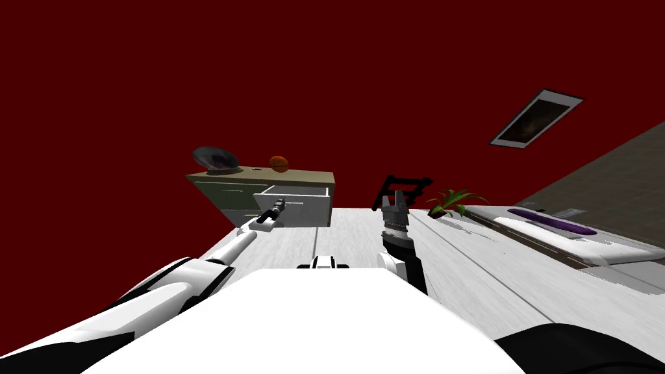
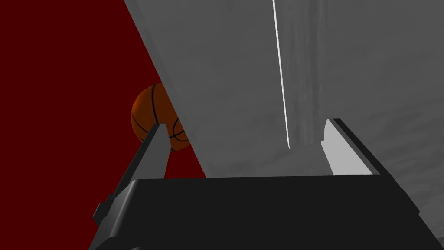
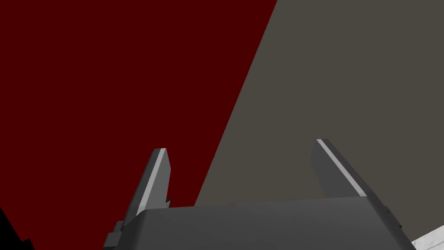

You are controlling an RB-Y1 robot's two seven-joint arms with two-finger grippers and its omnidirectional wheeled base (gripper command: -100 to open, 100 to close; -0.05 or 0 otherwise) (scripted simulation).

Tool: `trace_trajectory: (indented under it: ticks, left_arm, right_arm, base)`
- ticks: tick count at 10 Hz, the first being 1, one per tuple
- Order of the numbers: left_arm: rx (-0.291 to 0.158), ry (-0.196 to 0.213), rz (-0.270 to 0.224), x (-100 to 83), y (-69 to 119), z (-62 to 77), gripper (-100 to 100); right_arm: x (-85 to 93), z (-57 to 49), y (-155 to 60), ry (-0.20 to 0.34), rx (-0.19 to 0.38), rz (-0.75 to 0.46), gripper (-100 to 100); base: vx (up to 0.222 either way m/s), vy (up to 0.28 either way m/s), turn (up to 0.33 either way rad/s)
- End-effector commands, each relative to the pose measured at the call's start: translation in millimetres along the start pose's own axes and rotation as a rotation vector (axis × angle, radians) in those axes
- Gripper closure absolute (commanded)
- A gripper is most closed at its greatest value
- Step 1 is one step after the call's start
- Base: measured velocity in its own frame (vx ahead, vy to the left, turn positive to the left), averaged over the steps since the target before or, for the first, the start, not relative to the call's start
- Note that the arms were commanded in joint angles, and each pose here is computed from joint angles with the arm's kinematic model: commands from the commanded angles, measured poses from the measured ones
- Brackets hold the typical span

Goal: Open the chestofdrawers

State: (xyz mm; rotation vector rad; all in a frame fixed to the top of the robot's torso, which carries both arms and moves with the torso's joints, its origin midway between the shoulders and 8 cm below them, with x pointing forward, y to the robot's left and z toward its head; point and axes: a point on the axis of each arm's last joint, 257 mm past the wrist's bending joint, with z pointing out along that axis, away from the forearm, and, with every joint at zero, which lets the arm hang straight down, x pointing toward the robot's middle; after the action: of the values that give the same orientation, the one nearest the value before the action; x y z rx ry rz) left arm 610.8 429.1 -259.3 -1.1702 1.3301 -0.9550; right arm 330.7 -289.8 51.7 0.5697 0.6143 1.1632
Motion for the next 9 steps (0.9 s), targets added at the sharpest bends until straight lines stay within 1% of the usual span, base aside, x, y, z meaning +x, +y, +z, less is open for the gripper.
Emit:
trace_trajectory:
  ticks: [1,2,3,4,6,9]
  left_arm:
    - [-0.01,-0.071,-0.018,-40.2,-16.9,9.4,-100]
    - [-0.01,-0.071,-0.018,-40.2,-16.9,9.4,-100]
    - [-0.026,-0.063,-0.02,-35.8,-7.3,7.1,-100]
    - [-0.035,-0.063,-0.021,-34.6,-3.6,6.1,0]
    - [-0.047,-0.062,-0.022,-33.1,2.8,4.4,0]
    - [-0.055,-0.062,-0.022,-32.8,6.8,3.2,0]
  right_arm:
    - [0.0,0.0,0.0,0.0,0.0,0.0,0]
    - [0.0,0.0,0.0,0.0,0.0,0.0,0]
    - [0.0,0.0,0.0,0.0,0.0,0.0,0]
    - [-0.1,-0.1,-0.1,0.0,0.0,0.0,0]
    - [-0.1,-0.1,0.0,0.0,0.0,0.0,0]
    - [-0.1,-0.1,0.0,0.0,0.0,0.0,0]
  base:
    - [-0.163,0.012,-0.31]
    - [-0.113,0.022,-0.145]
    - [-0.033,0.011,-0.021]
    - [-0.008,0.0,-0.005]
    - [0.0,0.0,0.0]
    - [0.0,0.0,0.0]
